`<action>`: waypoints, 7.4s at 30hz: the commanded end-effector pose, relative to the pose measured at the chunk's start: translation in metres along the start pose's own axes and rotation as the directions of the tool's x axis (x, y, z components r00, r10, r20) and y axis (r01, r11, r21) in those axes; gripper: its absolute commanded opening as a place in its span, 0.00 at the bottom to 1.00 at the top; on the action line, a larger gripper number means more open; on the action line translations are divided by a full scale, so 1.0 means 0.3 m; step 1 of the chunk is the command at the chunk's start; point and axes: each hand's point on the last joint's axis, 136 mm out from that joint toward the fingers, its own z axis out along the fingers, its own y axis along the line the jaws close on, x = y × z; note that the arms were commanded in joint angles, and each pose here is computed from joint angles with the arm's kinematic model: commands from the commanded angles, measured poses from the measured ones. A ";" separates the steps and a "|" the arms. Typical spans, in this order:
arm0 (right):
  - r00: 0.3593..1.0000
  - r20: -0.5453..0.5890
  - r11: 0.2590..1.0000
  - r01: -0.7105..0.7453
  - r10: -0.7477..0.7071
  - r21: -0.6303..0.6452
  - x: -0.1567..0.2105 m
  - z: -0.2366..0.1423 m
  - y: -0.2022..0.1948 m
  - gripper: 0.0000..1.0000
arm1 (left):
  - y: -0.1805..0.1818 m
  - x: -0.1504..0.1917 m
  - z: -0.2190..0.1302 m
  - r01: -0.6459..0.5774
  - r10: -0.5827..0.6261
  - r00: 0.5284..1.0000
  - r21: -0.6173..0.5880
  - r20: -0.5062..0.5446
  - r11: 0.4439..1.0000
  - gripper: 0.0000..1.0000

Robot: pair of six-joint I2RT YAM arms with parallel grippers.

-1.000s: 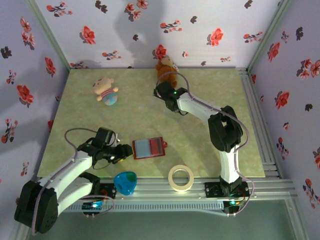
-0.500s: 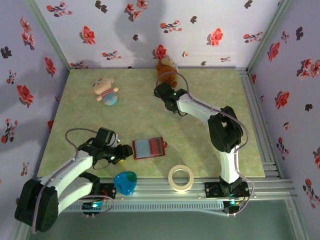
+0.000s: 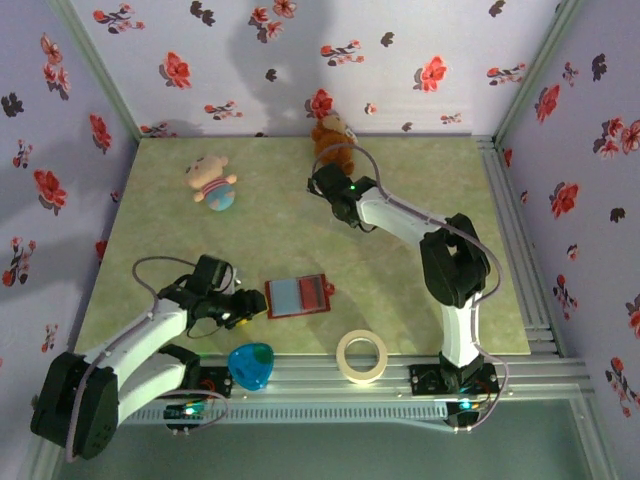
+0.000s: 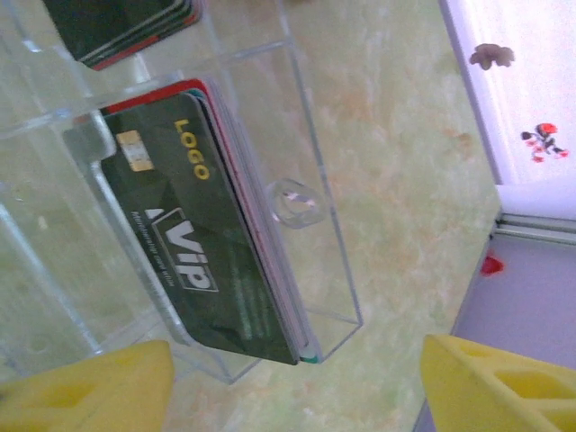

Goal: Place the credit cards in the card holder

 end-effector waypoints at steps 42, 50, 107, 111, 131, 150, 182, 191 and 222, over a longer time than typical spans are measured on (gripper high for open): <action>0.999 -0.037 0.998 -0.020 0.019 -0.051 0.012 0.002 -0.045 0.56 | -0.026 0.008 -0.013 -0.020 0.020 1.000 0.031 -0.001 0.999 0.59; 0.952 0.040 0.868 -0.258 0.302 -0.424 -0.052 -0.026 -0.095 0.74 | -0.049 -0.010 -0.018 -0.018 0.017 1.000 0.051 0.020 0.999 0.59; 0.986 0.105 0.987 -0.122 0.132 -0.102 -0.026 -0.161 0.058 0.62 | -0.056 -0.006 0.028 -0.029 0.030 1.000 0.046 -0.007 0.998 0.60; 0.990 0.084 0.990 -0.102 0.111 -0.095 -0.019 -0.142 0.070 0.48 | -0.057 -0.004 0.029 -0.030 0.031 0.999 0.046 -0.009 0.998 0.60; 0.988 -0.004 0.939 -0.145 0.151 -0.310 0.019 -0.179 0.176 0.06 | -0.052 0.010 0.027 -0.044 0.045 0.999 0.036 -0.030 0.998 0.60; 0.938 -0.004 0.836 -0.311 0.347 -0.453 -0.003 -0.302 0.107 0.00 | -0.144 -0.014 -0.032 -0.073 0.074 0.997 0.104 -0.010 0.992 0.60; 0.491 -0.286 -0.201 -0.219 0.823 -0.955 0.035 -0.814 0.291 0.00 | -0.666 -0.086 -0.311 -0.270 0.168 0.963 0.729 0.212 0.628 0.60; 0.518 -0.352 -0.304 -0.177 0.780 -0.936 0.013 -0.869 0.322 0.00 | -0.688 -0.108 -0.331 -0.246 0.119 0.968 0.759 0.220 0.602 0.54; 0.737 -0.147 -0.215 -0.002 0.660 -0.977 0.056 -1.044 0.358 0.00 | -0.738 0.039 -0.386 -0.270 0.300 0.944 0.842 0.137 0.467 0.03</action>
